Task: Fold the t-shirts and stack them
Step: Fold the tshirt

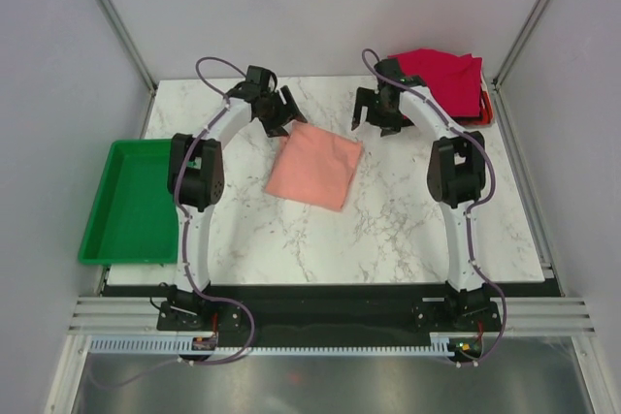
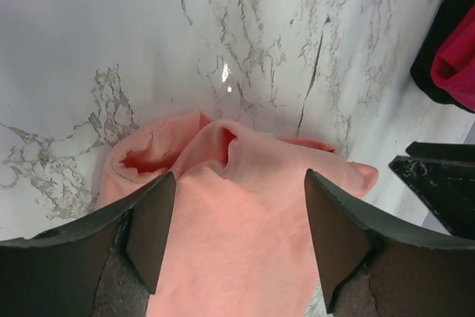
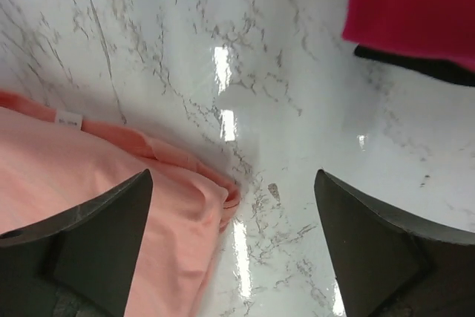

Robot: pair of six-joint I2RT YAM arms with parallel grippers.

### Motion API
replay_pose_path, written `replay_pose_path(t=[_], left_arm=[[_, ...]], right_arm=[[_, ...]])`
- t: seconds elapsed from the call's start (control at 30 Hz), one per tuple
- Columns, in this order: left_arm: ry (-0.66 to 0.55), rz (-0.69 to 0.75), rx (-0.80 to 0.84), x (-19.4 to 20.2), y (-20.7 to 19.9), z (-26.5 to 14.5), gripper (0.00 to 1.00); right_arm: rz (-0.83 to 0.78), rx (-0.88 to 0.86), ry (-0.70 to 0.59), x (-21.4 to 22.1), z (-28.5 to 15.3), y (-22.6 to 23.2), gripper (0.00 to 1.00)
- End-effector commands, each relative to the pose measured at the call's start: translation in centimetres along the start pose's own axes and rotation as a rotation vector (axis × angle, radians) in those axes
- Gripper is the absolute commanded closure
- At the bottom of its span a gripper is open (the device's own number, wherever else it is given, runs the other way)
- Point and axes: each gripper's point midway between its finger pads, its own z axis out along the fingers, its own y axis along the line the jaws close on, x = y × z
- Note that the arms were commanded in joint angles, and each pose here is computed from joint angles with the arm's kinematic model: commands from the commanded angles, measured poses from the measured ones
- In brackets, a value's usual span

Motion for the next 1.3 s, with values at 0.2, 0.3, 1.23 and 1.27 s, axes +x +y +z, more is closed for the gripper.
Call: replay_pose_path(t=[0.2, 0.3, 1.23, 1.27], left_arm=[[-0.203, 0.135, 0.055, -2.3, -5.0, -12.1, 0.24], [-0.15, 0.13, 0.025, 1.6, -3.4, -12.0, 0.25], [-0.093, 0.246, 0.044, 8.2, -2.8, -12.7, 0.29], [-0.106, 0.253, 0.056, 8.1, -3.3, -13.8, 0.29]], right_arm=[[-0.06, -0.334, -0.189, -1.7, -11.0, 7.3, 0.07], [-0.035, -0.545, -0.116, 2.1, -11.3, 11.0, 0.09], [-0.053, -0.348, 0.011, 7.5, -8.2, 6.6, 0.07], [-0.062, -0.333, -0.014, 7.1, -8.9, 6.5, 0.05]])
